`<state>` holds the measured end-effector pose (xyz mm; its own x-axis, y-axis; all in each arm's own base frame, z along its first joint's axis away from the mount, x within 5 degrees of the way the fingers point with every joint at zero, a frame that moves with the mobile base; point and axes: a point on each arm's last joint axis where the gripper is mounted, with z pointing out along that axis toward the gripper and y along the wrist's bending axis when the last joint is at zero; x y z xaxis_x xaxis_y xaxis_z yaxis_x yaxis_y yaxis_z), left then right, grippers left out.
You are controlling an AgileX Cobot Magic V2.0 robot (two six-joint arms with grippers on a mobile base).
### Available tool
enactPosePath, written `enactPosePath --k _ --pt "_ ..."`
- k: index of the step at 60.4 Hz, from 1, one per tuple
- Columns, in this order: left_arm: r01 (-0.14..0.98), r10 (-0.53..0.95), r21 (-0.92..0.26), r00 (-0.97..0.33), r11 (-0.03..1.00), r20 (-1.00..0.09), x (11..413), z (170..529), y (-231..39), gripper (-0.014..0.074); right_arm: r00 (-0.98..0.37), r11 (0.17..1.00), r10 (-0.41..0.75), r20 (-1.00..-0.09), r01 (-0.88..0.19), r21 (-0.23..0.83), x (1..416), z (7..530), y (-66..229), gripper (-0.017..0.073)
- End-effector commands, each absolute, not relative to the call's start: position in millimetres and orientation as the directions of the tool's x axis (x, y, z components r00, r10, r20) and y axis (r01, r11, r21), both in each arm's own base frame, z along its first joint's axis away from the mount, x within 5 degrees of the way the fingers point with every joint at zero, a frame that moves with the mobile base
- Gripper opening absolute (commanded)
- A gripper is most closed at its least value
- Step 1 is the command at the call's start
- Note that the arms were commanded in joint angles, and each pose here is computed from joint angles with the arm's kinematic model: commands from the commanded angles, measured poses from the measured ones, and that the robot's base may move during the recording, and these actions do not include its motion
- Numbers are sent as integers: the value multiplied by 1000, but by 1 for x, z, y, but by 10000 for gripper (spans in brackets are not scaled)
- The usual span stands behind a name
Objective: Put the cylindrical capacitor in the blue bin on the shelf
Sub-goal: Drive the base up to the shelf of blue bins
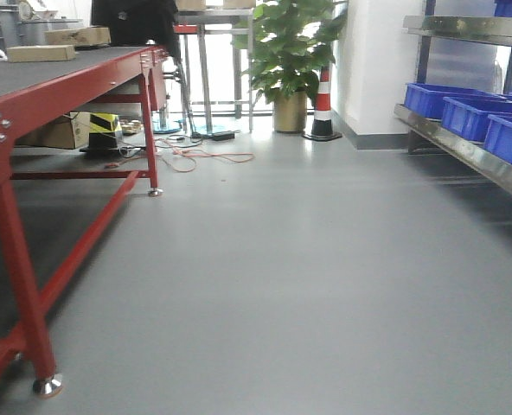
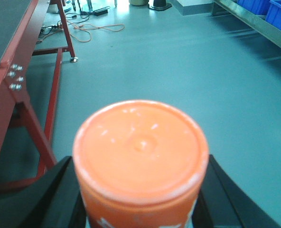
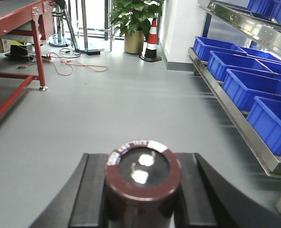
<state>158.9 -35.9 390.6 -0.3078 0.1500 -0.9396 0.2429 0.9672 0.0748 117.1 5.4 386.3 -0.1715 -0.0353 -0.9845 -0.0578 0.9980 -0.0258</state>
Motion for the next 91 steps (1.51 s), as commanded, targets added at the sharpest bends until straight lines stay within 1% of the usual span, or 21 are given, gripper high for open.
enactPosePath --k 1,91 --pt "244 143 74 -279 967 -950 158 395 -36 -111 -136 998 -38 -990 -50 -31 116 392 5 -151" --pt "244 143 74 -279 967 -950 158 395 -36 -111 -136 998 -38 -990 -50 -31 116 392 5 -151"
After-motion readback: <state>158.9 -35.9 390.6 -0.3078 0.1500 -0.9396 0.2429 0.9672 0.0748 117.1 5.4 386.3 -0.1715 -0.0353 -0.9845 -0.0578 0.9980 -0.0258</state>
